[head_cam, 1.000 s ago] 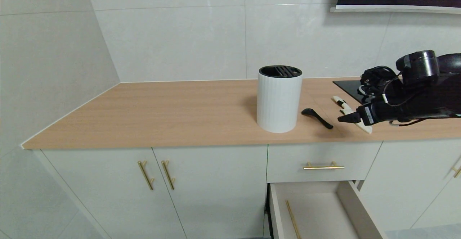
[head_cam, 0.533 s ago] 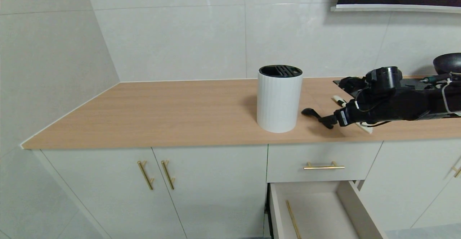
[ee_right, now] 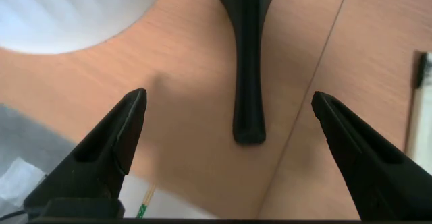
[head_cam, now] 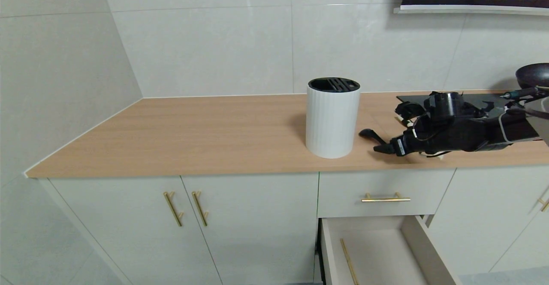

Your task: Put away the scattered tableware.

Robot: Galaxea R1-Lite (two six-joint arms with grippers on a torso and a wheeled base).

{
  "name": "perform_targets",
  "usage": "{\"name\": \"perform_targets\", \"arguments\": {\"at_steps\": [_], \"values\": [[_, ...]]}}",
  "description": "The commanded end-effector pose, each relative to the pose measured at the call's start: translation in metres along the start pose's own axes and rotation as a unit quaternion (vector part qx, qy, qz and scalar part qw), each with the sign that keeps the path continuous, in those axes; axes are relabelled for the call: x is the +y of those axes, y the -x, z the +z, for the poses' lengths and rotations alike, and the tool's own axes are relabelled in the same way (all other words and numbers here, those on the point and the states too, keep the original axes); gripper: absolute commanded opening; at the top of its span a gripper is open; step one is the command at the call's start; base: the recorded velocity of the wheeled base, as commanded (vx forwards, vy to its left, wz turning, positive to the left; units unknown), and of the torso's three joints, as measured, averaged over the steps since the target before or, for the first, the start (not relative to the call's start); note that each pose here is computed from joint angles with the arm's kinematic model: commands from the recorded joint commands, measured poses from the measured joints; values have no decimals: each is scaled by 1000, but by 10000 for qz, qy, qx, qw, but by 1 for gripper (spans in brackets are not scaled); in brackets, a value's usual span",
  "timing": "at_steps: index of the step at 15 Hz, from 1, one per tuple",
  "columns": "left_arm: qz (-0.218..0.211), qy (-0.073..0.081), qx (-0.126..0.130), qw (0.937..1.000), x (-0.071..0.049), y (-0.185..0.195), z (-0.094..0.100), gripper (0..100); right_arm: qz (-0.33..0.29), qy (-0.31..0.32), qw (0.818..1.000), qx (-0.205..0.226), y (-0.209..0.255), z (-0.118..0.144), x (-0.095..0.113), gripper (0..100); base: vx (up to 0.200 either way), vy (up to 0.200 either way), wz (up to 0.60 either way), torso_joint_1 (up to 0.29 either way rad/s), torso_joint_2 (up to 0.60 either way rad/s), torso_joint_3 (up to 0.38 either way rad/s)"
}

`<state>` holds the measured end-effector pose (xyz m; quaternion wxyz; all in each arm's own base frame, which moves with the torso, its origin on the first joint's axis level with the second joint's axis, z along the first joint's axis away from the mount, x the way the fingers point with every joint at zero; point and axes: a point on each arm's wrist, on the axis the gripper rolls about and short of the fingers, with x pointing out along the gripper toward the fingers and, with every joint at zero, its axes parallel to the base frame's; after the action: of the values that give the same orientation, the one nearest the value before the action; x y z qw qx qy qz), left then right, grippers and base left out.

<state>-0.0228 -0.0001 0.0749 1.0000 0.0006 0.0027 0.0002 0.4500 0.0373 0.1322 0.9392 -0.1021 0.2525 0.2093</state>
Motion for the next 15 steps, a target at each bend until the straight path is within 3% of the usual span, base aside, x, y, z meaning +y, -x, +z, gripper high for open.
{"name": "perform_targets", "arguments": {"at_steps": [1, 15], "values": [[-2, -1, 4, 10000, 0, 0, 0, 100, 27, -15, 10000, 57, -9, -5, 0, 100, 0, 0, 0, 0, 0, 0], [-2, -1, 4, 10000, 0, 0, 0, 100, -66, -424, 9989, -165, -35, -8, -20, 100, 0, 0, 0, 0, 0, 0]]}}
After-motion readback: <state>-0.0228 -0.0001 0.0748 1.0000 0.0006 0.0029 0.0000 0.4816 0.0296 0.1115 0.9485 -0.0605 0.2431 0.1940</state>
